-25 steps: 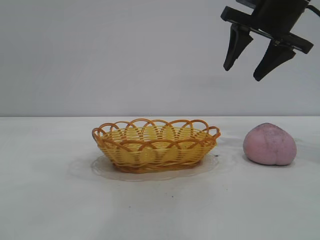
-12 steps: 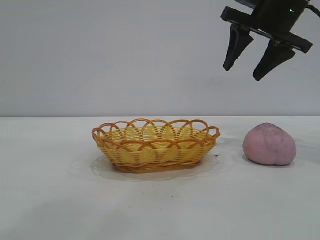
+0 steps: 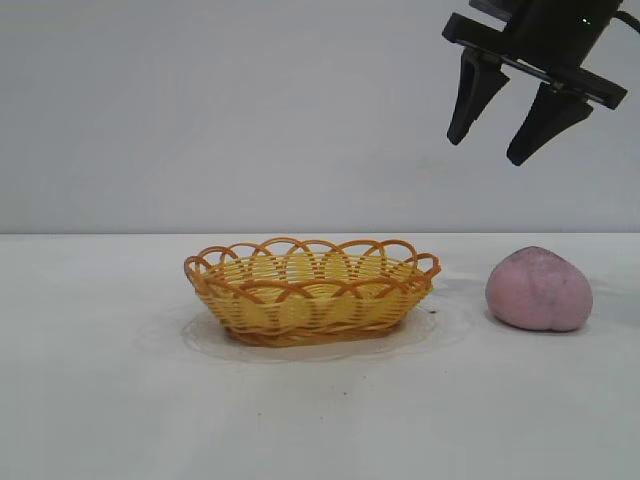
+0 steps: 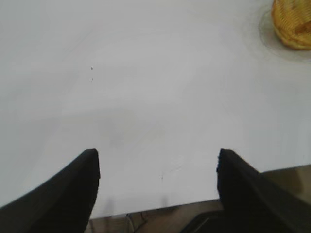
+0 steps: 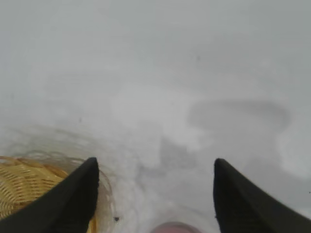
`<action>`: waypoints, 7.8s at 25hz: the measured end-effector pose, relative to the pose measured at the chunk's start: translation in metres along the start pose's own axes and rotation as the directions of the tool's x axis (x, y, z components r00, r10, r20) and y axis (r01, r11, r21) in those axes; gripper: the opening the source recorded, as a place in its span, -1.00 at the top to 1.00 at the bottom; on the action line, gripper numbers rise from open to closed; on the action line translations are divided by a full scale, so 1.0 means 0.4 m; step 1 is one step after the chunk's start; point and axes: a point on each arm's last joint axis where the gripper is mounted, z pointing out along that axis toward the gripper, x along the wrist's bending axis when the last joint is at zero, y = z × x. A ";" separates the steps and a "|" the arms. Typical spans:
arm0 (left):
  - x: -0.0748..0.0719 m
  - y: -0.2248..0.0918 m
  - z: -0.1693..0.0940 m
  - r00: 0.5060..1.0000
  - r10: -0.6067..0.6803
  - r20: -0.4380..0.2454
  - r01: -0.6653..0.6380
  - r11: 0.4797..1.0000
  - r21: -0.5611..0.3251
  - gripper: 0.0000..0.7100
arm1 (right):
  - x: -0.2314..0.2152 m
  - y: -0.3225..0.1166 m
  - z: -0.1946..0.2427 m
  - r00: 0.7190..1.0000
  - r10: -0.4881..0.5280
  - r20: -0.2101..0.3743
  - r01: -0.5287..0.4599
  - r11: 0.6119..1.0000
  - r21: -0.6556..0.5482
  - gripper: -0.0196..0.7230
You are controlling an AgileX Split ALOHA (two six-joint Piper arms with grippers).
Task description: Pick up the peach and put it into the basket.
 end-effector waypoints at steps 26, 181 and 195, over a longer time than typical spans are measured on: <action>-0.003 0.002 -0.002 0.991 -0.068 -0.113 0.066 0.998 -0.017 -0.28 | 0.042 -0.066 -0.134 0.993 -0.116 0.008 0.110 0.961 0.253 -0.03; -0.003 0.002 -0.002 0.991 -0.066 -0.113 0.065 0.998 -0.017 -0.28 | 0.094 -0.842 -0.529 0.890 0.158 0.427 0.056 0.893 -0.446 0.07; -0.003 0.002 -0.002 0.991 -0.066 -0.113 0.065 0.998 -0.019 -0.28 | 0.110 -0.896 -0.548 0.901 0.164 0.401 0.102 0.820 -0.564 0.07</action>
